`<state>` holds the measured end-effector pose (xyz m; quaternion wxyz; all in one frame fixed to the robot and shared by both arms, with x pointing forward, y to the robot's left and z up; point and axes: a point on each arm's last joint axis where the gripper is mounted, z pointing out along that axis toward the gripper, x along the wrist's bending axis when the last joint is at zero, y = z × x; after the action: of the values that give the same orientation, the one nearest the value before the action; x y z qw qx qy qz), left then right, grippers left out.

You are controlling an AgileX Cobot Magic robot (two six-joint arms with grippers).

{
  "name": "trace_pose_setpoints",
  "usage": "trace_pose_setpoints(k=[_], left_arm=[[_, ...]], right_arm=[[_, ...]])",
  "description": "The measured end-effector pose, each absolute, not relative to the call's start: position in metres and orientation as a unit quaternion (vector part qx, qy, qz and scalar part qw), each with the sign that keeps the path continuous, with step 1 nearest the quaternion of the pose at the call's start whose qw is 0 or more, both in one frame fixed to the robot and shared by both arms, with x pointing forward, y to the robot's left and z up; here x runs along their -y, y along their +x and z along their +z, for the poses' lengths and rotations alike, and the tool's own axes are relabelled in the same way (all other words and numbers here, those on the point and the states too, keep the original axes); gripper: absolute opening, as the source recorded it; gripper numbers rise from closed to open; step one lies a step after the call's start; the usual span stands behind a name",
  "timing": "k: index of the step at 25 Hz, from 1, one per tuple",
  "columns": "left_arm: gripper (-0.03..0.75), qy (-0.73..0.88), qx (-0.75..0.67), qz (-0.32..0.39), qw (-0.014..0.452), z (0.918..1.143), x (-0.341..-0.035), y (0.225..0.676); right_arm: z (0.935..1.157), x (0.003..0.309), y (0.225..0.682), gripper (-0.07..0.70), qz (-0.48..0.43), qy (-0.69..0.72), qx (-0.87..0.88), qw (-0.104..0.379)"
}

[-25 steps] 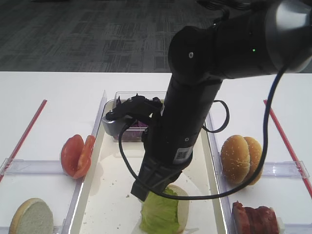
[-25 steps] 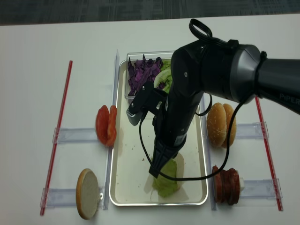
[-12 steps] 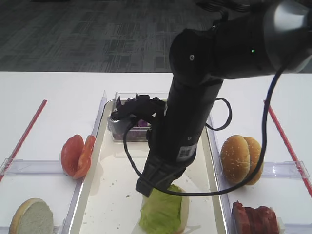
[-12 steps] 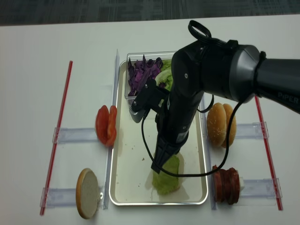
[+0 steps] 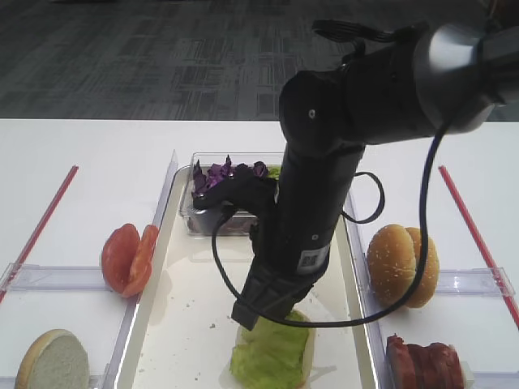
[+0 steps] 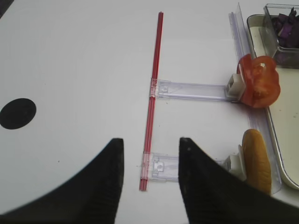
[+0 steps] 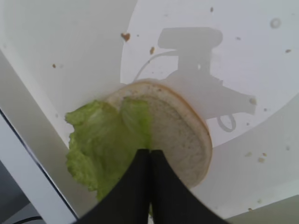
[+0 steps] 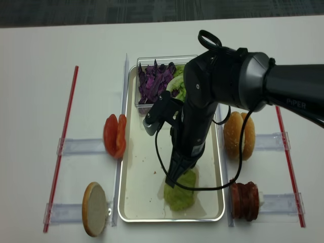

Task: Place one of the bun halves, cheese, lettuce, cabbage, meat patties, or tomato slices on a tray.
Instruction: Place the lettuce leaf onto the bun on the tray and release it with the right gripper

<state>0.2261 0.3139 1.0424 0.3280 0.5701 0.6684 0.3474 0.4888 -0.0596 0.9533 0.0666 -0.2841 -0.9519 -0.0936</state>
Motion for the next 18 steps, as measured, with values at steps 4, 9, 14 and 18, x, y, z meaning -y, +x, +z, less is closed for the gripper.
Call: trace_pose_setpoints(k=[4, 9, 14, 18], left_arm=[[0.271, 0.570, -0.668, 0.347, 0.328, 1.042, -0.314, 0.226], [0.271, 0.570, -0.668, 0.347, 0.328, 1.042, -0.314, 0.226], [0.271, 0.570, -0.668, 0.347, 0.328, 1.042, -0.314, 0.226], [0.271, 0.570, -0.668, 0.347, 0.328, 1.042, -0.314, 0.226]], right_arm=[[0.953, 0.067, 0.496, 0.027, -0.089, -0.300, 0.948, 0.057], [0.949, 0.070, 0.500, 0.027, -0.083, -0.311, 0.945, 0.056], [0.942, 0.071, 0.502, 0.027, -0.077, -0.316, 0.944, 0.060], [0.941, 0.070, 0.503, 0.027, -0.081, -0.317, 0.943, 0.056]])
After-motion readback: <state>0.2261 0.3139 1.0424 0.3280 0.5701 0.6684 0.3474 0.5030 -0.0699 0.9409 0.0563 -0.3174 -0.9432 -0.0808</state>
